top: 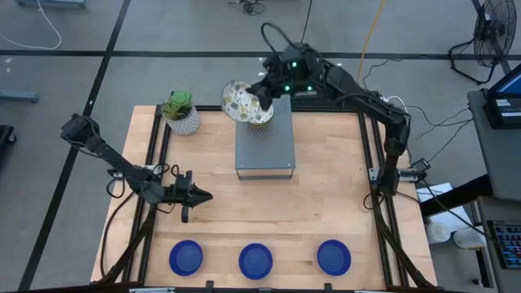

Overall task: Pick & Place Mini bowls
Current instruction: Stack the yellow patterned bowl on the yellow patterned bowl on the shelf

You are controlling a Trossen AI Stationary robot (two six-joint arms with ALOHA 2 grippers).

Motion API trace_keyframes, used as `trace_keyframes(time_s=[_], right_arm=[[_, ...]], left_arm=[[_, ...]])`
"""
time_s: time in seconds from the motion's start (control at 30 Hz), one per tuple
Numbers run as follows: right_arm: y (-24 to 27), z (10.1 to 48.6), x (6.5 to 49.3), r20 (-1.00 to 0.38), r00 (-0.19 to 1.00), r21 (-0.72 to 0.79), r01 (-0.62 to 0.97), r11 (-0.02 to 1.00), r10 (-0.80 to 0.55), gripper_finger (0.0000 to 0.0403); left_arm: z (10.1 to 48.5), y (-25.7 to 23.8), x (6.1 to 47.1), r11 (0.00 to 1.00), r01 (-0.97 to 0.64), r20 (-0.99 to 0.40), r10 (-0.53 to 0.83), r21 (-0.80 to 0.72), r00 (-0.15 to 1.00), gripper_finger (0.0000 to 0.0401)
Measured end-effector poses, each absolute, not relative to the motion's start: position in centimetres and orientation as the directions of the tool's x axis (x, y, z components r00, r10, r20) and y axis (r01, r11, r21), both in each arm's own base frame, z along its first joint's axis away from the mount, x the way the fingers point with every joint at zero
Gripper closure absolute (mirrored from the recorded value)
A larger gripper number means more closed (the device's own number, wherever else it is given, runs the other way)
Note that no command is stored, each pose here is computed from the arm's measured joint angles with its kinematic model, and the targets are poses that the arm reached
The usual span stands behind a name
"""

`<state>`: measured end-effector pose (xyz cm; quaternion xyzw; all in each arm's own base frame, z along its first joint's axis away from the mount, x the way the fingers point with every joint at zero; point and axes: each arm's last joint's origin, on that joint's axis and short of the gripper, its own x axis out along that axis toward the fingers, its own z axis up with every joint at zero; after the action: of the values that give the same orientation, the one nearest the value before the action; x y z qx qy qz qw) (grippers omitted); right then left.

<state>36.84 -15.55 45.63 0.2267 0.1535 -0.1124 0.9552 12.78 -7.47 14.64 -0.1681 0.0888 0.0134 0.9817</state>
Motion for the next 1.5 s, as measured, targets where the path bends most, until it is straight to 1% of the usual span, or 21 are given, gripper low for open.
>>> trace_keyframes(time_s=[0.1,0.33,0.6,0.87,1.17,1.5], right_arm=[[-16.5,46.3,36.5,-0.313,0.933,0.398,0.3,0.867,-0.179,0.0399],[-18.7,45.2,35.4,-0.385,0.891,0.408,0.397,0.822,-0.239,0.0399],[-21.2,42.3,34.9,-0.47,0.837,0.452,0.5,0.738,-0.279,0.0399],[-22.8,39.1,34.8,-0.527,0.799,0.463,0.556,0.69,-0.289,0.0399],[-23.5,35.3,34.8,-0.601,0.754,0.462,0.599,0.653,-0.266,0.0399],[-23.7,33.7,34.6,-0.64,0.73,0.467,0.618,0.632,-0.241,0.0399]], left_arm=[[14.6,-7.5,12.8,0.943,-0.056,-0.179,-0.004,-0.328,0.984,0.0364],[14.6,-7.5,12.8,0.943,-0.056,-0.179,-0.004,-0.328,0.984,0.0364],[14.6,-7.5,12.8,0.943,-0.056,-0.179,-0.004,-0.328,0.984,0.0364],[14.6,-7.5,12.8,0.943,-0.056,-0.179,-0.004,-0.328,0.984,0.0364],[14.6,-7.5,12.8,0.943,-0.056,-0.179,-0.004,-0.328,0.984,0.0364],[14.6,-7.5,12.8,0.943,-0.055,-0.179,-0.005,-0.328,0.984,0.0364]])
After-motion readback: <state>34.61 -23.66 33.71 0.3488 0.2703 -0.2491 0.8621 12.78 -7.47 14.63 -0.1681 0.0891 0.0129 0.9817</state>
